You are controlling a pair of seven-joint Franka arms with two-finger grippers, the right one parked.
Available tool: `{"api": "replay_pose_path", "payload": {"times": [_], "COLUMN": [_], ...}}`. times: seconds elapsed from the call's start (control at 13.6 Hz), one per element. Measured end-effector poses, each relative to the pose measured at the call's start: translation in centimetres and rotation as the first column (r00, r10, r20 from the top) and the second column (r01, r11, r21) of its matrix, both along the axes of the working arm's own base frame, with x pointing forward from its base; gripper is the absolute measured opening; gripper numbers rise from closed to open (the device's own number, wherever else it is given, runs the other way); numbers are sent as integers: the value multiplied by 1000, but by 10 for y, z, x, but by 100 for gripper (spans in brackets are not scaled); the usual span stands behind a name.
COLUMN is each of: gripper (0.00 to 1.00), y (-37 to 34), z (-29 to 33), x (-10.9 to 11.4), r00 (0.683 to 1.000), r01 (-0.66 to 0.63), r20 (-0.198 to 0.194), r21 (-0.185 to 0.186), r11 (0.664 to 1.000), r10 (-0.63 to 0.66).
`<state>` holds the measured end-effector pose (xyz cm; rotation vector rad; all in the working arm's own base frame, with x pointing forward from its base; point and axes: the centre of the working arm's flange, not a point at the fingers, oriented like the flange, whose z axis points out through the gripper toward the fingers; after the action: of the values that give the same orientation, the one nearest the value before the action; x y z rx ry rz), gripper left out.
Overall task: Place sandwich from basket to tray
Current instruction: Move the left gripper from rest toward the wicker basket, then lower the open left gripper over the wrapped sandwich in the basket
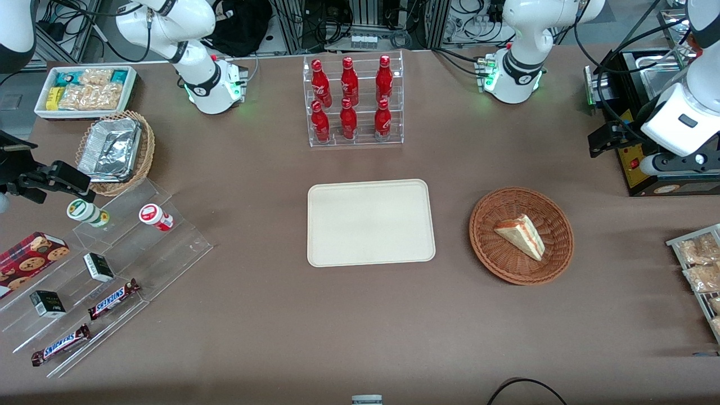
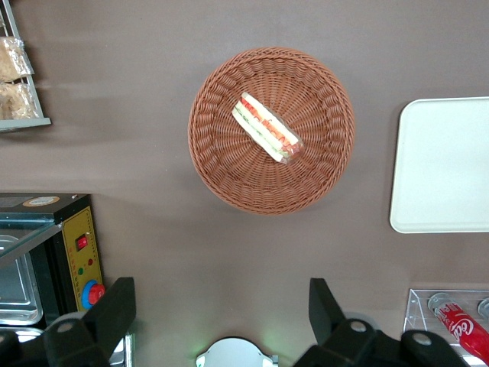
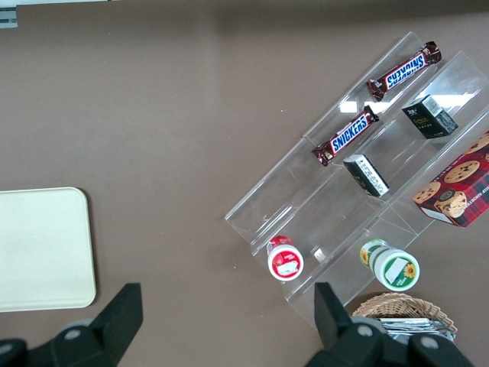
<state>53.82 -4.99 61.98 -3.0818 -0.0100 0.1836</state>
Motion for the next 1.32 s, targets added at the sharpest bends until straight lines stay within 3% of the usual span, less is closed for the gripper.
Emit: {"api": "replay_pose_path", "payload": {"times": [0.44,0.66,0.96,1.18,1.32], "gripper": [100,100,100,100,100], "y": [3,7,5,3,1], "z": [-9,-39,-121,-168,-188], "x": [7,22,36,32,27], "r00": [1000,999,989,937,874], "r01": [-6,-33,-143,-343,-477], "r20": [-3,-15,35,78,105], "r21": [-2,-3,-4,-4,-13], "r11": [1000,999,990,939,879], "r10": [6,33,143,342,475]}}
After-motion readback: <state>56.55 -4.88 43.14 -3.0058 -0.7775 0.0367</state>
